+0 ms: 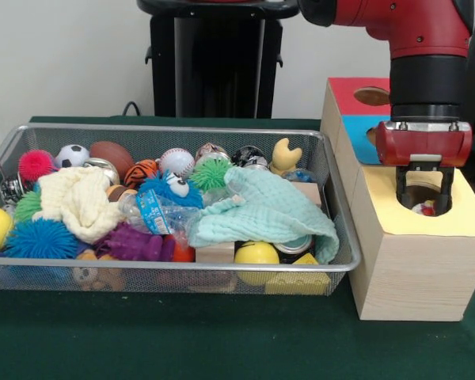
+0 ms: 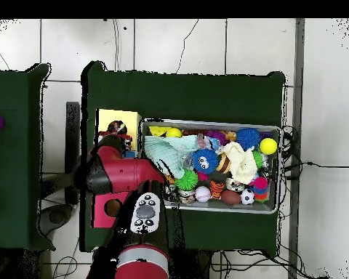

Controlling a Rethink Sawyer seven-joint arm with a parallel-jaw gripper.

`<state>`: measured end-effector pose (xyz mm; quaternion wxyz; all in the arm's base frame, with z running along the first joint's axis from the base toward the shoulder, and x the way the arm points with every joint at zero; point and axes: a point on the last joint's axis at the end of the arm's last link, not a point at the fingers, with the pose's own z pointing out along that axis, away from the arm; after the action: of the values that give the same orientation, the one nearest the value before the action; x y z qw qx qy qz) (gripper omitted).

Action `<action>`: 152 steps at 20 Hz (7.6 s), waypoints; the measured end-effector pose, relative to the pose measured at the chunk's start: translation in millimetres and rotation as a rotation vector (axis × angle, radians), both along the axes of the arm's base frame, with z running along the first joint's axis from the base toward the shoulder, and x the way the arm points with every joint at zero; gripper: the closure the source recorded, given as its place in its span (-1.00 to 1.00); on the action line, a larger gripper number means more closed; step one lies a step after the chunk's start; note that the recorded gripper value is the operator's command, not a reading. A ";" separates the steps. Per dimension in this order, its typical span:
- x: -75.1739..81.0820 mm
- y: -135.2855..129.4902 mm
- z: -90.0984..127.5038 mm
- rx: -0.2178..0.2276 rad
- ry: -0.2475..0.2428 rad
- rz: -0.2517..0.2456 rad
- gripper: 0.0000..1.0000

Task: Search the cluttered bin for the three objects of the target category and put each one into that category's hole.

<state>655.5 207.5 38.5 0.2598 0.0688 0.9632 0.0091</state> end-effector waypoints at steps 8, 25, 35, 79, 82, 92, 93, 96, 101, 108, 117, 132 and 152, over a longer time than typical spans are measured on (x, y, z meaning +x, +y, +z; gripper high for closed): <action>-0.1 0.1 0.0 0.000 0.000 0.000 -1.00; -8.6 -3.9 -6.5 -0.003 0.020 -0.005 1.00; -7.4 -5.7 -6.4 0.002 0.021 -0.010 1.00; -16.3 -11.4 25.4 0.014 0.050 -0.026 1.00; -16.7 -7.7 19.5 0.013 0.051 -0.020 1.00; -15.8 1.2 3.5 0.009 0.026 -0.010 1.00; -15.8 1.6 2.7 0.008 0.024 -0.010 1.00; -15.5 1.7 1.9 0.007 0.023 -0.009 1.00; -14.5 2.2 0.8 0.008 0.021 -0.008 1.00; -2.8 0.6 5.1 0.002 -0.023 -0.007 -1.00; -3.1 1.3 4.0 0.002 -0.024 -0.006 -1.00; -3.1 1.3 4.0 0.002 -0.024 -0.006 -1.00; -12.3 -0.4 -5.6 -0.001 0.000 -0.006 1.00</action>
<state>643.3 207.1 32.9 0.2599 0.0718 0.9629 0.0079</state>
